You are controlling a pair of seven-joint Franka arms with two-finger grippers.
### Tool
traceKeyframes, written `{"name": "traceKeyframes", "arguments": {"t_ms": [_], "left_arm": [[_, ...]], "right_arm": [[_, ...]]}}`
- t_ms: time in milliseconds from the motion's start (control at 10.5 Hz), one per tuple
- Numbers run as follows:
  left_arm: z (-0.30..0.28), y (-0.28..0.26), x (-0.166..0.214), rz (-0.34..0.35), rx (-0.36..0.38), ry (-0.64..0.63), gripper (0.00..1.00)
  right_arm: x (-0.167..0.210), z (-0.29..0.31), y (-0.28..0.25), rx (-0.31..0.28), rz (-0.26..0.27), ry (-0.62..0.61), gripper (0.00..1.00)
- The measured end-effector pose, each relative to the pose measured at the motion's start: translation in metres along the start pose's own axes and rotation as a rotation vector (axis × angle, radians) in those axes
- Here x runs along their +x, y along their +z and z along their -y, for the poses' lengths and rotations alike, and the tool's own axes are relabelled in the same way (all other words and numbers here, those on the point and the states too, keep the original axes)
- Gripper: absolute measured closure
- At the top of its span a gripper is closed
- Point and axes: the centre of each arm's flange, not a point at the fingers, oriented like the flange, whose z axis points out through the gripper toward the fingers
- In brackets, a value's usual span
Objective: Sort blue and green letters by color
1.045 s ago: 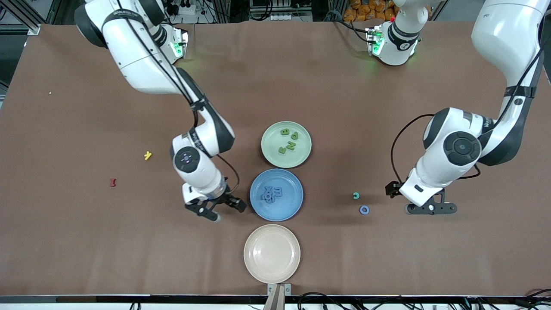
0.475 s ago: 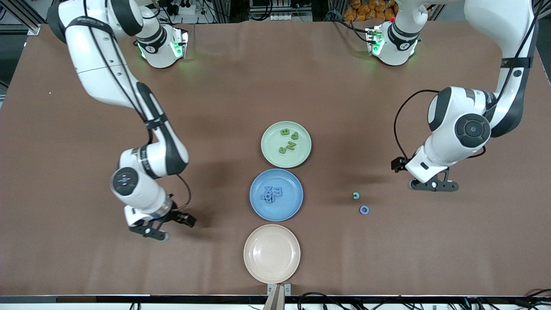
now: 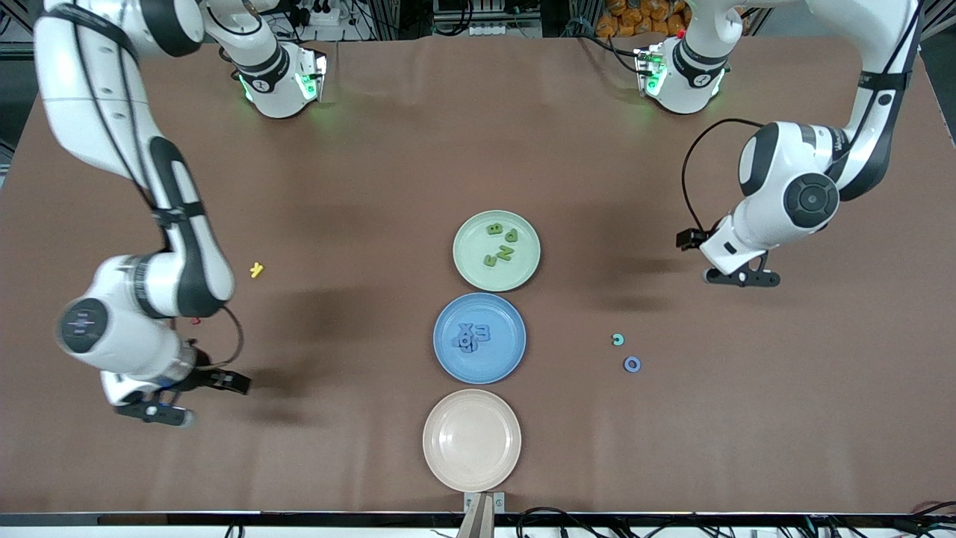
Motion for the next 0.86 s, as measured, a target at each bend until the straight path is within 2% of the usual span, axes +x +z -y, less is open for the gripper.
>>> {"name": "traceKeyframes", "arguments": {"t_ms": [190,380,665,855], "left_arm": [[0.004,-0.001,-0.019,0.026,0.007,-0.006,0.0],[0.007,-0.03,-0.026,-0.005,0.01,-0.012,0.0],[0.008,-0.114,-0.016,-0.176,0.002,-0.018,0.0],[0.008,-0.176,-0.002,-0.293,-0.006,-0.022,0.0]], "right_arm": [[0.003,-0.034,-0.033,-0.008,0.023,-0.03,0.0],[-0.004,-0.04,-0.068,-0.01,0.037,-0.066,0.0],[-0.036,-0.041,-0.144,-0.019,0.14,-0.079,0.0],[-0.058,-0.046,-0.205,-0.024,0.179,-0.076,0.0]]}}
